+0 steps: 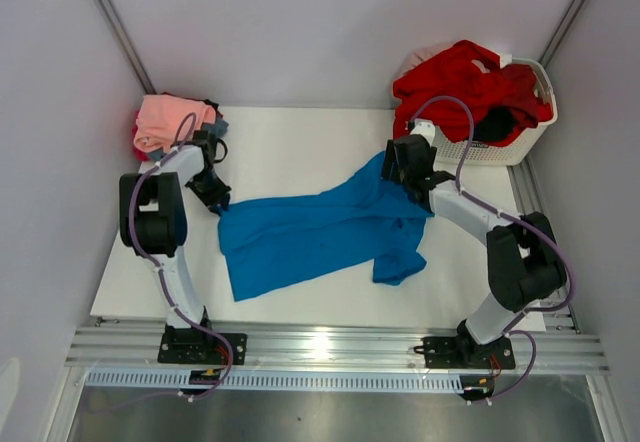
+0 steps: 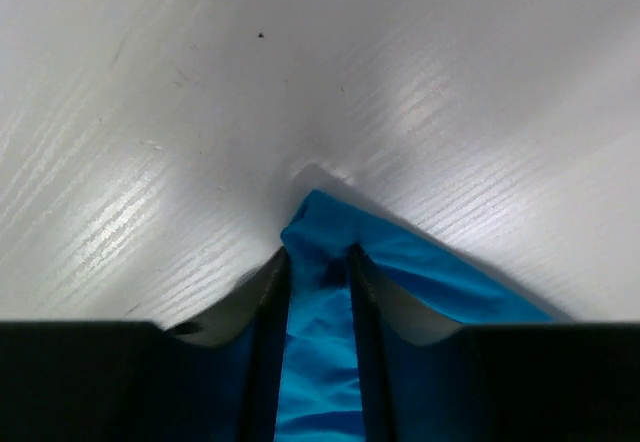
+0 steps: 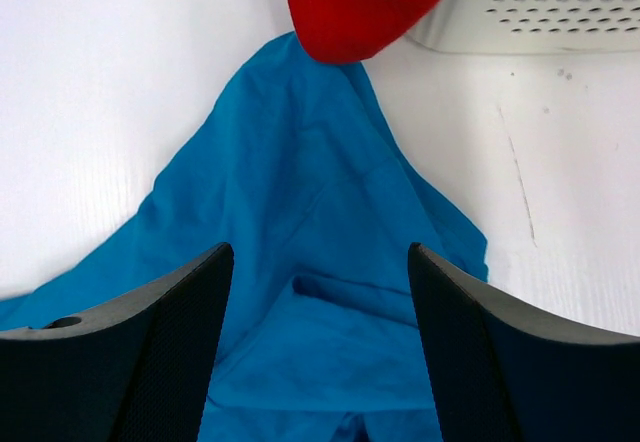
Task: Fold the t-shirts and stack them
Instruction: Fold the flattened tshirt in 1/3 of the way
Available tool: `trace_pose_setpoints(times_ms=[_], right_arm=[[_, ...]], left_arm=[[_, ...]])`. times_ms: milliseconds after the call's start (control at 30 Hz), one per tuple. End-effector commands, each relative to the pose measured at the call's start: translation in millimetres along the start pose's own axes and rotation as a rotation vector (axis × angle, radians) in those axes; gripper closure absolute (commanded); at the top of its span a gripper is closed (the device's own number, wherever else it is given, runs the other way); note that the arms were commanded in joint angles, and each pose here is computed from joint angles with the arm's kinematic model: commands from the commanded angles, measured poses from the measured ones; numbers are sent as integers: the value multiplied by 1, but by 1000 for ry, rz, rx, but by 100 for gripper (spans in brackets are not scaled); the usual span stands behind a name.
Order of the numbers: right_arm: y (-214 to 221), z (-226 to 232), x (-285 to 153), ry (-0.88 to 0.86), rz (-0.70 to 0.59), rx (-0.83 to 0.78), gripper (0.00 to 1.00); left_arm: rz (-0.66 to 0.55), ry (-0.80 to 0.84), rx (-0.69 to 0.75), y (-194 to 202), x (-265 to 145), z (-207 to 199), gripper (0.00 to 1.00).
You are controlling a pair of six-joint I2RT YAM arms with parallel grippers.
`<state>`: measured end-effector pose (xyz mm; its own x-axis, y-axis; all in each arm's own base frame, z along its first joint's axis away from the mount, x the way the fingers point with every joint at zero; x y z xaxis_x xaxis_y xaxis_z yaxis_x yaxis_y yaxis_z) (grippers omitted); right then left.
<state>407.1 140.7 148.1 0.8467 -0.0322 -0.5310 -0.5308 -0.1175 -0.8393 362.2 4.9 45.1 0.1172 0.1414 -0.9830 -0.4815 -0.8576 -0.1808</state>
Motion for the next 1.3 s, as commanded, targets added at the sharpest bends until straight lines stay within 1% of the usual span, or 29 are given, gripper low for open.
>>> trace_pose_setpoints(times_ms=[0,67,100,133,300,400,500,533,600,633,667,733,767,900,933,967,1000,1033,1067,1100,1133,1167,1200,1233,1267], right_arm=[[-14,1,14,12,-7,29,26],[-9,-2,21,22,21,42,26],[-5,-1,24,18,30,44,26],[-4,0,25,15,30,46,26],[0,2,28,10,40,51,26],[0,1,28,13,39,47,26],[3,1,27,14,48,39,26],[4,-1,26,19,50,35,26],[4,-2,24,25,49,30,26],[3,-4,23,27,45,30,26],[6,-4,22,24,48,26,26],[7,-3,22,22,51,24,26],[7,-4,22,22,53,24,26],[10,-3,22,20,63,12,26],[10,-4,22,20,60,11,26],[10,-3,21,17,57,16,26],[12,-3,20,16,60,21,26],[12,-1,19,9,61,23,26],[12,0,17,8,61,26,27],[7,-1,10,22,43,27,27],[6,4,4,21,24,20,28],[3,6,-3,16,-2,20,28],[-14,7,-16,-2,-73,37,28],[-9,10,-21,-12,-76,30,28],[-7,10,-25,-9,-68,26,28]], left_arm=[[6,-20,57,1,-2,0,77],[16,-29,69,2,1,-1,89],[17,-28,74,2,1,-2,99],[18,-29,76,1,1,-3,99],[-8,-39,97,-5,-2,-3,99],[-44,-26,92,-18,-12,-7,100],[-66,18,64,-41,-26,-21,99],[-66,2,63,-45,-22,-22,99],[-101,20,69,-62,-37,-36,99],[-97,-5,78,-64,-28,-38,99],[-134,30,77,-77,-40,-51,100],[-137,-15,97,-82,-36,-50,99],[-147,-23,104,-87,-32,-57,99],[-191,-69,123,-107,-38,-59,99],[-188,-75,111,-107,-39,-57,96],[-201,-66,95,-108,-49,-54,85],[-168,-110,102,-95,-40,-39,79],[-204,-59,83,-98,-45,-44,67],[-230,-11,75,-97,-55,-45,60],[-303,98,53,-100,-98,-46,54],[-258,53,67,-77,-78,-22,48],[-303,133,47,-80,-91,-27,43],[-315,189,36,-71,-112,-16,40],[-299,195,20,-62,-110,-7,36],[-287,190,8,-55,-111,2,36]])
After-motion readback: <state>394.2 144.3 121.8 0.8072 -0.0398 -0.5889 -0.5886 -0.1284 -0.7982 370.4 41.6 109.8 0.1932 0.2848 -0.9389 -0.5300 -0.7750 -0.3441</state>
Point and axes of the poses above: each gripper's point midway between its finger pads, its own x axis out along the fingers, its own z axis along the line the jaws close on, y = z × x, the point moved 3 cm from there along -x, back along the fingers, and after that the axes turned 15 degrees about -x, right-handed, at the moved point
